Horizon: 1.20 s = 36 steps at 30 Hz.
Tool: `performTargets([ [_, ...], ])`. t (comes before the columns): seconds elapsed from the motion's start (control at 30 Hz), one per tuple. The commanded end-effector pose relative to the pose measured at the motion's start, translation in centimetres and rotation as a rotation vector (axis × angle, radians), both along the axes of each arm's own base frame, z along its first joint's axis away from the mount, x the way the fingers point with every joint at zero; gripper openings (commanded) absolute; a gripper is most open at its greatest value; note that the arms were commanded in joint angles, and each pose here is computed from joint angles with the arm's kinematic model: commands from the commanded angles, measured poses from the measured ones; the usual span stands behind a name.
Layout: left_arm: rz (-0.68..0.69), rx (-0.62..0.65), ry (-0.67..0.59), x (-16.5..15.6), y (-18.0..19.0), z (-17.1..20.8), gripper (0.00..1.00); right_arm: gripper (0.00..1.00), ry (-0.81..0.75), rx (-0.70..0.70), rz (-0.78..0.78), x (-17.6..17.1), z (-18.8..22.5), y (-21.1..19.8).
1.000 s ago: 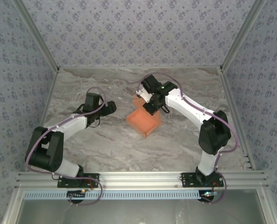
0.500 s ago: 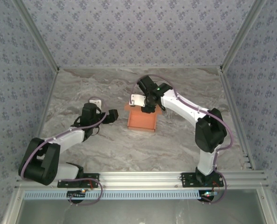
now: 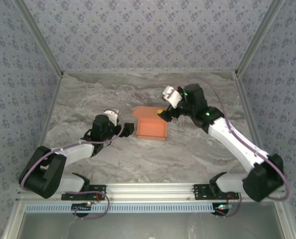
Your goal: Fold the paper box
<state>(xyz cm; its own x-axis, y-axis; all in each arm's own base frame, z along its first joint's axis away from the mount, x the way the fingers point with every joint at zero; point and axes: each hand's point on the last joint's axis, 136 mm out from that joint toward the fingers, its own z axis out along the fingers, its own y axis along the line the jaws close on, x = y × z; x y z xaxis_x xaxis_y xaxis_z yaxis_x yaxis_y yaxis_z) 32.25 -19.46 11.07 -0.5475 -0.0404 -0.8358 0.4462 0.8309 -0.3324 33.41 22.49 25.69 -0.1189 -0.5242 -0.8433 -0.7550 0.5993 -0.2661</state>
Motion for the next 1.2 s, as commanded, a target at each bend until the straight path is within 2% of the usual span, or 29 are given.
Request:
performTargets([
  [0.0, -0.103, 0.034, -0.135, 0.6, -1.5, 2.8, 0.99, 1.0, 0.246, 0.292, -0.079, -1.3, -3.7, -1.1],
  [0.07, -0.125, 0.078, -0.141, 1.0, -1.7, 2.8, 0.99, 1.0, 0.299, 0.362, -0.124, -1.2, -5.4, -2.3],
  [0.17, -0.179, 0.131, -0.155, 1.5, -2.3, 2.5, 0.93, 1.0, 0.351, 0.352, -0.091, -1.3, -7.6, -2.3],
  [0.3, -0.213, 0.131, -0.142, 2.4, -3.1, 2.5, 0.92, 0.97, 0.305, 0.357, -0.155, 0.9, -8.7, -3.0],
  [0.37, -0.214, 0.093, -0.129, 3.1, -3.4, 2.7, 0.88, 0.84, 0.328, 0.347, -0.183, 2.1, -9.7, -3.2],
  [0.47, -0.206, 0.049, -0.107, 4.1, -3.5, 3.0, 0.82, 0.7, 0.377, 0.342, -0.173, 3.1, -10.1, -2.5],
  [0.6, -0.224, -0.003, -0.075, 4.7, -4.1, 3.4, 0.64, 0.53, 0.442, 0.362, -0.174, 3.8, -10.6, -1.8],
  [1.03, -0.245, -0.055, 0.042, 4.6, -5.9, 1.8, 0.3, 0.42, 0.533, 0.328, -0.328, 2.5, -12.8, -1.3],
  [1.17, -0.249, -0.072, 0.055, 4.5, -6.4, 2.2, 0.25, 0.4, 0.539, 0.33, -0.379, 2.4, -13.0, -1.0],
])
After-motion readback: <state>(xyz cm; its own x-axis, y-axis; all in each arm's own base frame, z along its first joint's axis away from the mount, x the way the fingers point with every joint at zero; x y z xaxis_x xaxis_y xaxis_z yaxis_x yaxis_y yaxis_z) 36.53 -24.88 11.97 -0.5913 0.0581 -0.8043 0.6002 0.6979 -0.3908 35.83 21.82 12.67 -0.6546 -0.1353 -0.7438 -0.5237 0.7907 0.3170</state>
